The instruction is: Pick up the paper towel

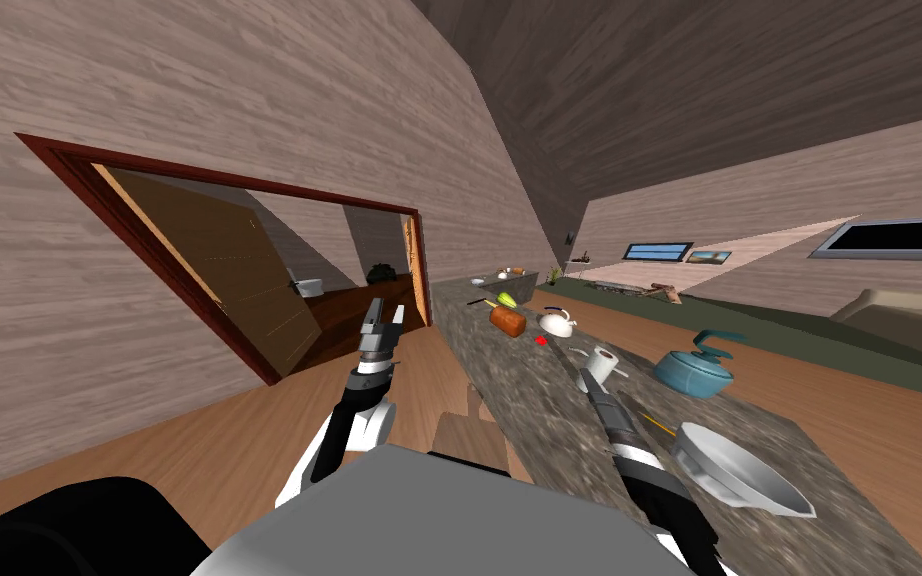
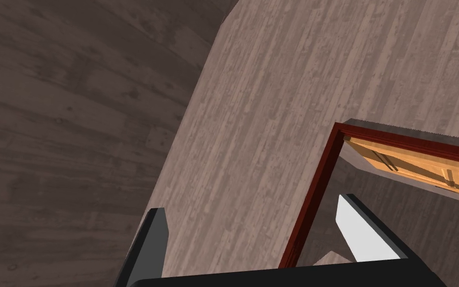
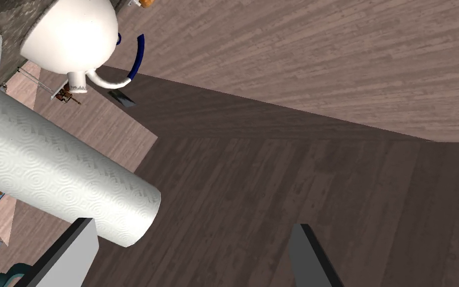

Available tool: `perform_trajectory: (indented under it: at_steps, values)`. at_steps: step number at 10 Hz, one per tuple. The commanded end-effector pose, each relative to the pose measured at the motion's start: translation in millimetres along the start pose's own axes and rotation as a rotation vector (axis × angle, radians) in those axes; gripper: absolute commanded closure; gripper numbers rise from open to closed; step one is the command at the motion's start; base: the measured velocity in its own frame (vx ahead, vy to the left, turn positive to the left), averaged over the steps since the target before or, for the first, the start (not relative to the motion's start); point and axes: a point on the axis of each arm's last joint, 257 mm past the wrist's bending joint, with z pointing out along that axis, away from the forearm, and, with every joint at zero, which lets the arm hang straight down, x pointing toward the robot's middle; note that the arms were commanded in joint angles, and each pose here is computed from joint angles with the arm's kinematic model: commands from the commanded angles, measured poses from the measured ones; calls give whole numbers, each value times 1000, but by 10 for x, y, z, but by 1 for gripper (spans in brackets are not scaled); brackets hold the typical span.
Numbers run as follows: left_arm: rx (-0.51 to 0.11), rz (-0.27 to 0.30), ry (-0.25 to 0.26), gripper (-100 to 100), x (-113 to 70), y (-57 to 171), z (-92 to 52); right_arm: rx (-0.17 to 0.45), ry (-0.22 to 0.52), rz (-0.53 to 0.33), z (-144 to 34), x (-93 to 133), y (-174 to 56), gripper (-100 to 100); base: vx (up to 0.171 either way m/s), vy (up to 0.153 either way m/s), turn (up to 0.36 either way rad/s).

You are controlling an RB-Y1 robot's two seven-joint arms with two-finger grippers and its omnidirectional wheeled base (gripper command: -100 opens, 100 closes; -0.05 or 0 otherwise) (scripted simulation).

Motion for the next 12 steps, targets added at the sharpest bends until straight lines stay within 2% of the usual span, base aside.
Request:
perform_trajectory:
  at_steps: [1, 2, 3, 6, 7, 12]
  values:
    - [0, 0, 0, 0, 0, 0, 0, 50, 14, -96, -50, -14, -234, -100, 58, 156, -126]
    - [0, 0, 0, 0, 0, 0, 0, 79, 22, -149, -70, -23, -378, -100, 34, 172, -116]
    - [0, 0, 0, 0, 0, 0, 0, 79, 22, -158, -70, -23, -378, -100, 10, 114, -28]
    - [0, 0, 0, 0, 0, 0, 0, 158, 46, -325, -125, -87, -774, -100, 54, 104, -94]
    - [0, 0, 0, 0, 0, 0, 0, 160, 48, -332, -129, -82, -783, -100, 30, 93, -40]
    - [0, 0, 0, 0, 0, 0, 0, 268, 86, -593, -184, -267, -1327, -100, 66, 102, -91]
